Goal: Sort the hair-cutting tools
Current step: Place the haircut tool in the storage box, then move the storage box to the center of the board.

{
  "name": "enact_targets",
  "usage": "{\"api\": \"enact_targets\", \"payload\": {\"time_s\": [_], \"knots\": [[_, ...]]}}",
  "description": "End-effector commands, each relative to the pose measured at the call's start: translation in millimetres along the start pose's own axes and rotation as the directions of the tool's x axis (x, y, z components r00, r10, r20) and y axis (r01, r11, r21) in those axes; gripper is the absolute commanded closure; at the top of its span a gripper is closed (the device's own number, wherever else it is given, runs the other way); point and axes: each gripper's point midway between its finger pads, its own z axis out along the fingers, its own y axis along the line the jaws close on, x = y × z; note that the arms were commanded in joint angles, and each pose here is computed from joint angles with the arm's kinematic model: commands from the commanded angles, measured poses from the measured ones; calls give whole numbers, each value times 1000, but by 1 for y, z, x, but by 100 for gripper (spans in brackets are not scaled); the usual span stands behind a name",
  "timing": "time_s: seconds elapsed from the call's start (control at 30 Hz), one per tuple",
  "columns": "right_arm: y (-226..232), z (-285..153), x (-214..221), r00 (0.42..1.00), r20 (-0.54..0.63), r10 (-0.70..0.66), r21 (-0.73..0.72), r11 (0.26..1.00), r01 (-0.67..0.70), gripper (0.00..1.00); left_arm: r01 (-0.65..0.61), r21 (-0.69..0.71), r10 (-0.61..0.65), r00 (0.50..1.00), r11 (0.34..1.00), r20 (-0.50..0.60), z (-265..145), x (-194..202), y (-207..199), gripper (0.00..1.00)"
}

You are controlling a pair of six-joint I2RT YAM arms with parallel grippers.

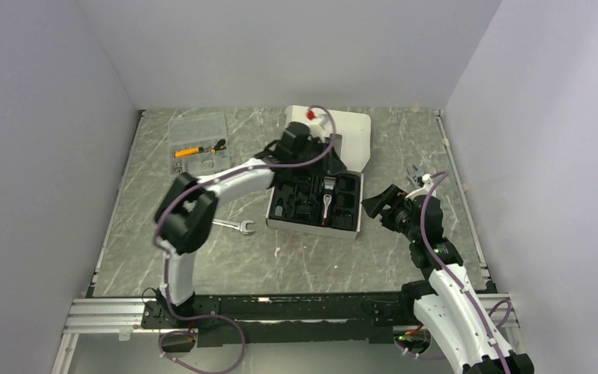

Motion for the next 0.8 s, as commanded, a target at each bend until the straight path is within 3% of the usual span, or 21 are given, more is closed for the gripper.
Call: {"api": "enact_targets", "payload": {"time_s": [0.0, 0.07, 0.23, 0.37, 0.53, 0.77], "knots": [[0, 7, -2, 1000, 14, -9, -16, 1000, 9, 23, 18, -103, 11, 963, 995, 268, -78, -74, 4, 63], [-5, 15, 2, 1000, -1, 2, -6, 1000, -2, 23, 61, -224, 8, 955, 973, 295, -110, -78, 32, 46], [-13, 36, 9, 999, -26, 23, 10, 1000, -23, 23, 205, -436, -102, 964, 876, 247, -172, -39, 116, 34], [-23, 56, 10, 999, -36, 22, 49, 999, -20, 21, 255, -431, -138, 949, 865, 284, -193, -14, 143, 19], [-29, 87, 7, 998, -61, -6, 72, 997, 10, 19, 292, -327, -214, 943, 899, 253, -174, 6, 141, 2], [-18, 113, 31, 987, -162, -12, -11, 1000, 10, 18, 330, -342, -260, 936, 880, 236, -164, 36, 153, 1]]}}
